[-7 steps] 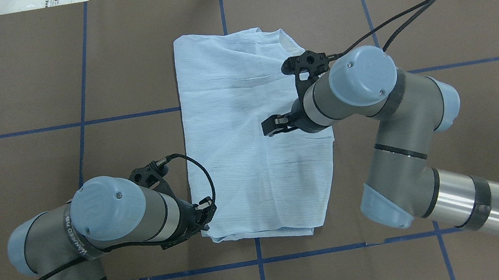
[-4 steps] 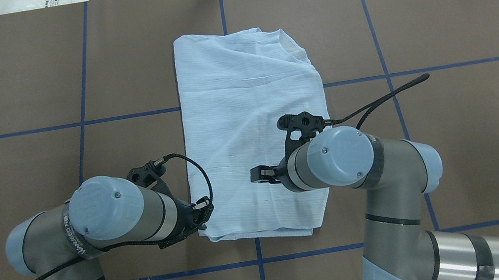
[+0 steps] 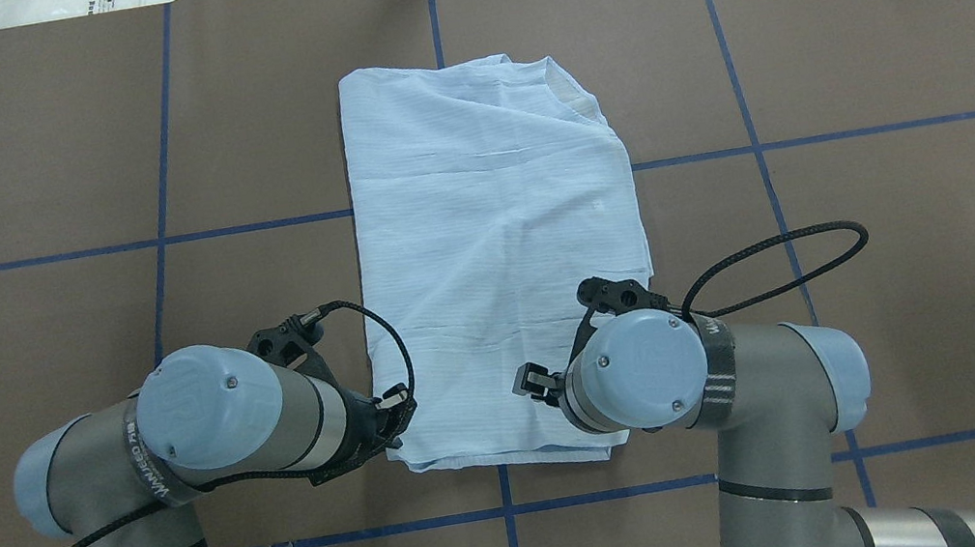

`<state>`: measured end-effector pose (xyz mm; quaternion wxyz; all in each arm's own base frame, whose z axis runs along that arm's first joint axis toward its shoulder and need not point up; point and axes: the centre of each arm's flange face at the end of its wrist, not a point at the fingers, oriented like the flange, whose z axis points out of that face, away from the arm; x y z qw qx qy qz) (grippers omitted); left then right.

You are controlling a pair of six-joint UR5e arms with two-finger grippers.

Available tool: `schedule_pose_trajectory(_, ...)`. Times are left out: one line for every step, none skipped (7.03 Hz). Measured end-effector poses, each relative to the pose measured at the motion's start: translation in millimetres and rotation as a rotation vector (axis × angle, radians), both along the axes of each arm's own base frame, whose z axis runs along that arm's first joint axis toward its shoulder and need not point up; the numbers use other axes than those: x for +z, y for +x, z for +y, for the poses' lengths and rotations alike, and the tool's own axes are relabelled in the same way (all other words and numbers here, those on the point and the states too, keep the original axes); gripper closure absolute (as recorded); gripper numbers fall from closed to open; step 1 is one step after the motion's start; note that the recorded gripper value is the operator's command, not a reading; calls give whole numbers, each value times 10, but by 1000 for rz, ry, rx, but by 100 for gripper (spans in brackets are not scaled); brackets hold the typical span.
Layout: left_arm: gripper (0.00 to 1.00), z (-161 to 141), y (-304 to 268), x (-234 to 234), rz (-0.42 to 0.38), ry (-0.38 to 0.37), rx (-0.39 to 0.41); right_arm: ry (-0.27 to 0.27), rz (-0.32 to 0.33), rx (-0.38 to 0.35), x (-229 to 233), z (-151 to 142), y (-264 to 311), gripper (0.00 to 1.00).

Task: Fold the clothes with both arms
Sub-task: 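Grasp the near edge of the shirt with both grippers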

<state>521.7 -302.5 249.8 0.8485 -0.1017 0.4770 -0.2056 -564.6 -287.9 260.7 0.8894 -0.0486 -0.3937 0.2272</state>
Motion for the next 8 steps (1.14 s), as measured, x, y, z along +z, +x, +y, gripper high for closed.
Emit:
schedule_pose_trajectory(100, -1, 1, 1, 0, 1, -1, -35, 25, 12, 27, 81, -46, 0)
schedule_pose_trajectory(100, 1, 3, 2, 0, 1, -1, -53, 51, 14, 56, 133, -74, 0)
schedule_pose_trajectory(100, 2, 4, 0, 0, 0, -1, -62, 73, 13, 79, 169, -90, 0)
schedule_pose_trajectory(100, 2, 4, -3, 1, 0, -2, -66, 85, 11, 87, 190, -102, 0)
schedule_pose_trajectory(100, 2, 5, -4, 1, 1, -2, -66, 91, 7, 101, 213, -117, 0)
schedule_pose_trajectory(100, 4, 6, -4, 0, 1, -2, -66, 95, 1, 122, 251, -142, 0)
schedule_pose_trajectory(100, 2, 6, -4, 0, 1, -3, -64, 99, -8, 146, 301, -171, 0)
schedule_pose_trajectory(100, -1, 5, -2, 0, 1, -4, -60, 102, -15, 162, 347, -192, 0)
